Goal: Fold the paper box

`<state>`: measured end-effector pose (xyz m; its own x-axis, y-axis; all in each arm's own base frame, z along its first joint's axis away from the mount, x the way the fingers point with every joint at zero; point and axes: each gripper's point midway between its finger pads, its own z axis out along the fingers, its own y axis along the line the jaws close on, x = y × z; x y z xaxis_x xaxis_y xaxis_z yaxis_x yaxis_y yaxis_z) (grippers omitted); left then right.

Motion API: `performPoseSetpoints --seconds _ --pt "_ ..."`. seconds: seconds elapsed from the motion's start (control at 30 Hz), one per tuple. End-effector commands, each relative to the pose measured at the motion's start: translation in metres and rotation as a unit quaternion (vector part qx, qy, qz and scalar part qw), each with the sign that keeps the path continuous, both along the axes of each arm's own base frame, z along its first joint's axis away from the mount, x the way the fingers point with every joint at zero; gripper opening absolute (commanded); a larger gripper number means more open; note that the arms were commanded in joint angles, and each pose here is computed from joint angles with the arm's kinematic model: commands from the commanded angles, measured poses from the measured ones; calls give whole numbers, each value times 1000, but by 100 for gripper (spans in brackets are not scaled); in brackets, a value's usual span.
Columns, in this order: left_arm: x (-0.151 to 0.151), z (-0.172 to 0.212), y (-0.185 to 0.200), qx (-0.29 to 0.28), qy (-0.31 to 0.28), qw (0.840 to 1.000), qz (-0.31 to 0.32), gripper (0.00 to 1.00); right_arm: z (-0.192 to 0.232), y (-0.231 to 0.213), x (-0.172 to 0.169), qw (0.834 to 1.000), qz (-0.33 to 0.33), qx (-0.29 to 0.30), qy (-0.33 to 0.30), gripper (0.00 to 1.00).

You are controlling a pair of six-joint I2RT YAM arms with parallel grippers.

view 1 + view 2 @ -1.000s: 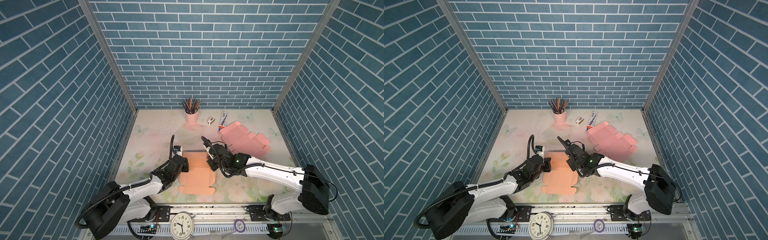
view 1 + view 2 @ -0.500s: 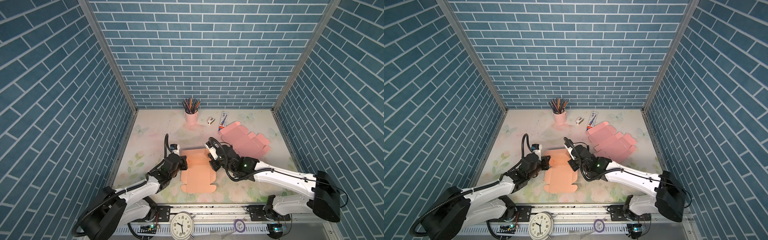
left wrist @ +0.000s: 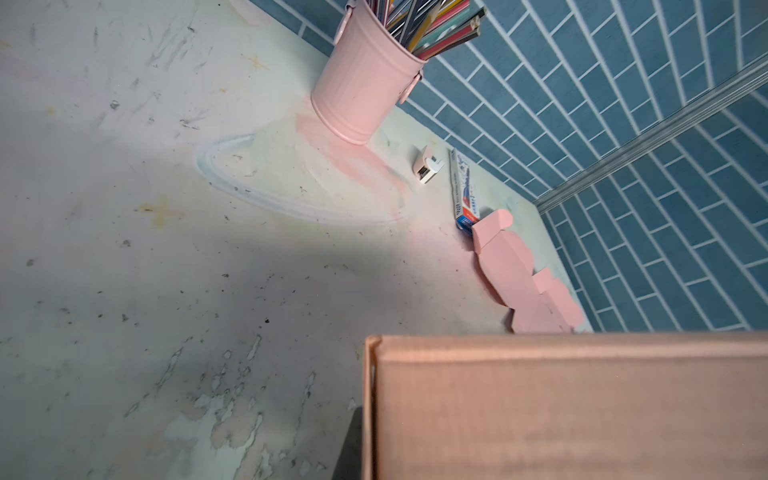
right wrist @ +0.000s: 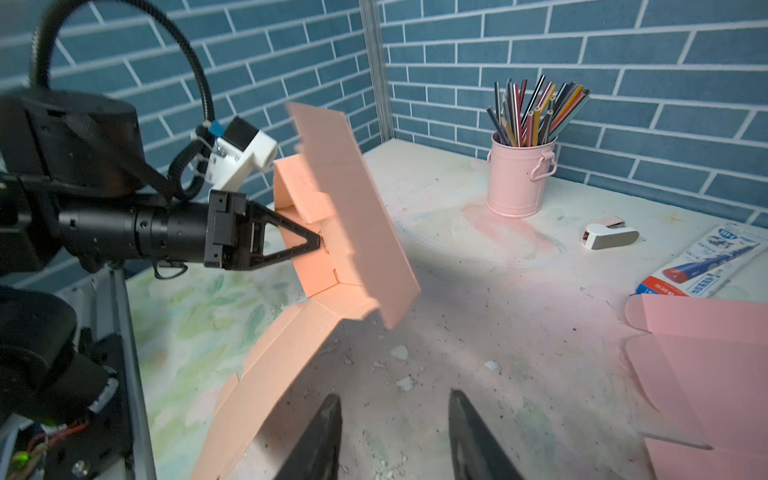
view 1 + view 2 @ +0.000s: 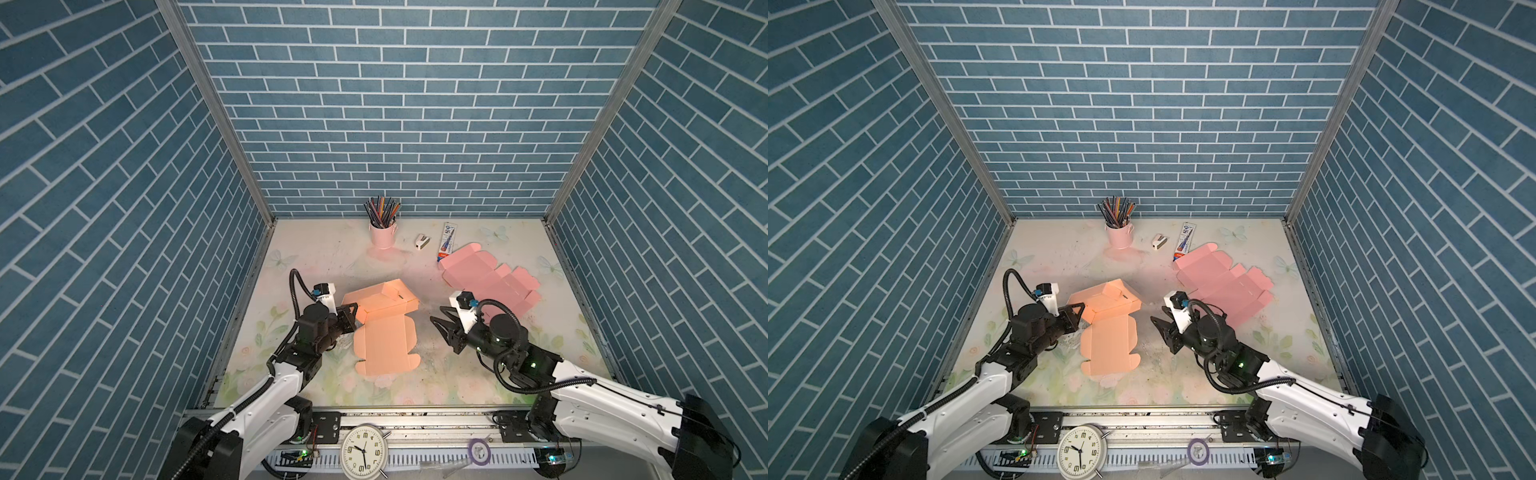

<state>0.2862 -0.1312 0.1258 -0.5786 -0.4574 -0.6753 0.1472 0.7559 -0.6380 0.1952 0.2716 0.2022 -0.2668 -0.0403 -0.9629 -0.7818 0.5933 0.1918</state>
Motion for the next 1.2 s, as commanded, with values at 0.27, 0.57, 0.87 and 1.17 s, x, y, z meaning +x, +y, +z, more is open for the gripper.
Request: performPoseSetpoints --seconds 0.27,0.57,0.87,1.17 --pt "-16 30 -21 -85 -29 994 -67 0 53 19 -5 984 70 165 -11 49" --pt "-21 31 -23 -87 -33 993 -79 0 64 36 -3 978 98 184 -9 46" --pt "-24 29 -26 -83 -34 992 -90 0 69 52 1 974 120 190 -1 45" --pt "-24 27 -24 -81 -32 992 -86 0 50 67 12 981 115 156 27 40"
